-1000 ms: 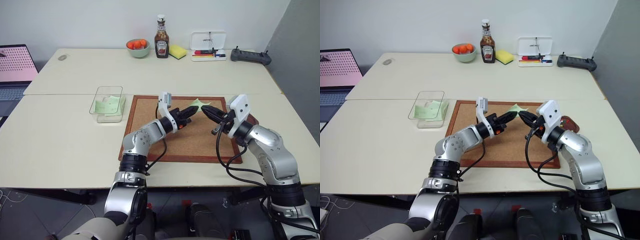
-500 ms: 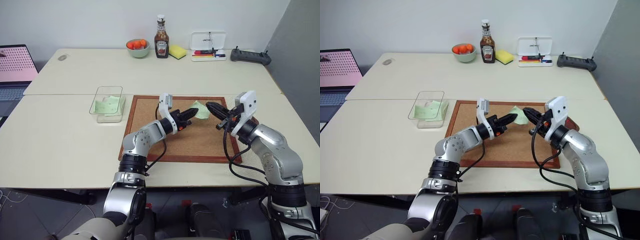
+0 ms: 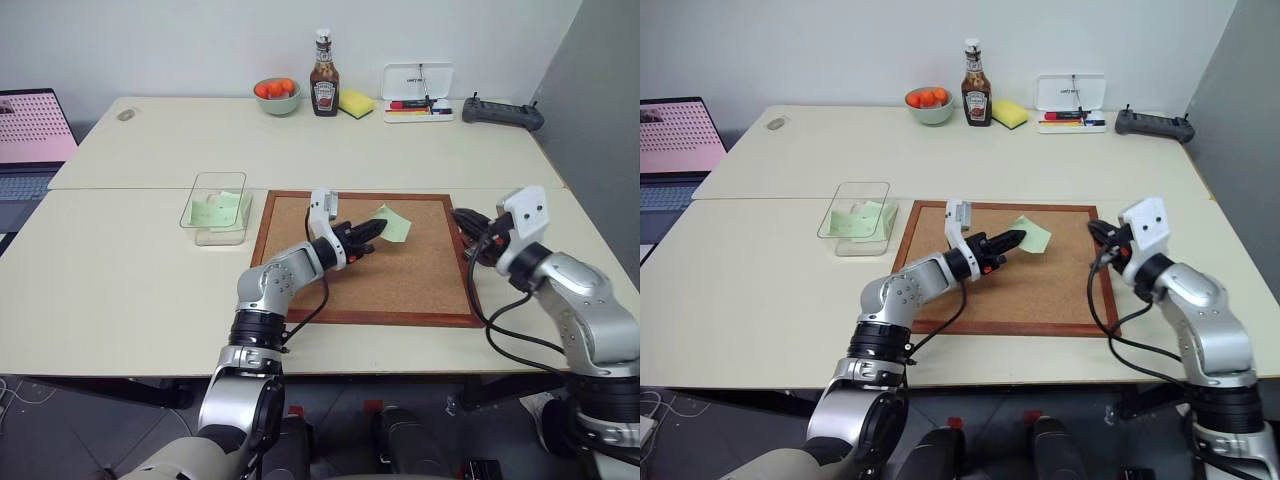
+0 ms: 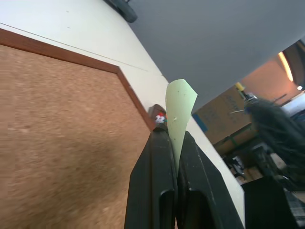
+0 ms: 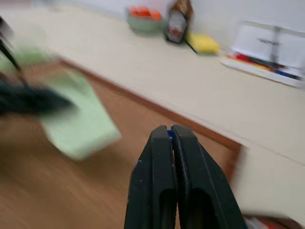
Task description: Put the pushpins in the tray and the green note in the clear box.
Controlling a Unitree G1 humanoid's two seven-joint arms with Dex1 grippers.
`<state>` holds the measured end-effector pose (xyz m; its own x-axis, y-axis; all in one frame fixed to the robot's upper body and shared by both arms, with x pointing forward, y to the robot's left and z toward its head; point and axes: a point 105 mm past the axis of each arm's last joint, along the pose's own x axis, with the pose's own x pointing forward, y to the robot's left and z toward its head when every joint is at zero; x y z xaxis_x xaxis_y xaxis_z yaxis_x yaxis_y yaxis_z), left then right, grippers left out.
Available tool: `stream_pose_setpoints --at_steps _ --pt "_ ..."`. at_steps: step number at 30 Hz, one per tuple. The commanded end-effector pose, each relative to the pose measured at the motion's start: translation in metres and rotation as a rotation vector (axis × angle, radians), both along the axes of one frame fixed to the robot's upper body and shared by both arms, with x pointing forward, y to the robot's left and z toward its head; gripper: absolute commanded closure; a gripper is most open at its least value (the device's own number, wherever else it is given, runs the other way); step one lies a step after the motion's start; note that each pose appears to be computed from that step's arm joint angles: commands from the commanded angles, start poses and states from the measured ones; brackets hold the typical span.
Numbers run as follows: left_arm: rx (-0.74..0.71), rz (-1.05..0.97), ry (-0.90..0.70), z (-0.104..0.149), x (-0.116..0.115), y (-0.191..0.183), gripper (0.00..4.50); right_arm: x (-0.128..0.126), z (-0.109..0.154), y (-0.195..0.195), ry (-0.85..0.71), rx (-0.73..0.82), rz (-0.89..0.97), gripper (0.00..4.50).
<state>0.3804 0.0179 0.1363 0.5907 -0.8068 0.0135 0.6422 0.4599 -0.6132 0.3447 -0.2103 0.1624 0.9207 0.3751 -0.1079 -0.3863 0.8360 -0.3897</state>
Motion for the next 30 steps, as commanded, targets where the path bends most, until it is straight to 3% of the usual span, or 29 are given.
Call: stream_pose_setpoints --at_steps 1,4,9,17,19,21,25,30 --pt "0.001 -0.021 -0.064 0.012 -0.003 -0.003 4.46 0.008 -0.004 -0.022 -0.050 -0.200 -0.087 4.50" --pt "0.004 -0.017 -0.073 0.014 -0.004 -0.002 4.46 0.013 -0.018 -0.036 -0.023 -0.304 -0.129 4.50" --pt "0.005 -0.011 -0.077 0.013 -0.005 -0.001 4.46 0.025 -0.033 -0.050 0.015 -0.344 -0.190 4.50" --pt "0.007 0.003 -0.081 0.015 -0.004 0.001 4.50 0.035 -0.043 -0.062 0.038 -0.335 -0.246 2.94" --pt "0.007 0.009 -0.082 0.016 -0.003 0.002 4.50 0.035 -0.042 -0.061 0.031 -0.330 -0.251 2.31" --pt "0.007 0.019 -0.085 0.016 -0.002 0.004 4.50 0.036 -0.039 -0.061 0.016 -0.323 -0.258 2.09" --pt "0.017 0.050 -0.107 0.022 0.003 0.010 4.50 0.035 -0.021 -0.066 -0.041 -0.319 -0.281 1.23" --pt "0.062 0.113 -0.212 0.049 0.007 0.028 4.50 0.028 0.015 -0.059 -0.126 -0.286 -0.241 0.10"
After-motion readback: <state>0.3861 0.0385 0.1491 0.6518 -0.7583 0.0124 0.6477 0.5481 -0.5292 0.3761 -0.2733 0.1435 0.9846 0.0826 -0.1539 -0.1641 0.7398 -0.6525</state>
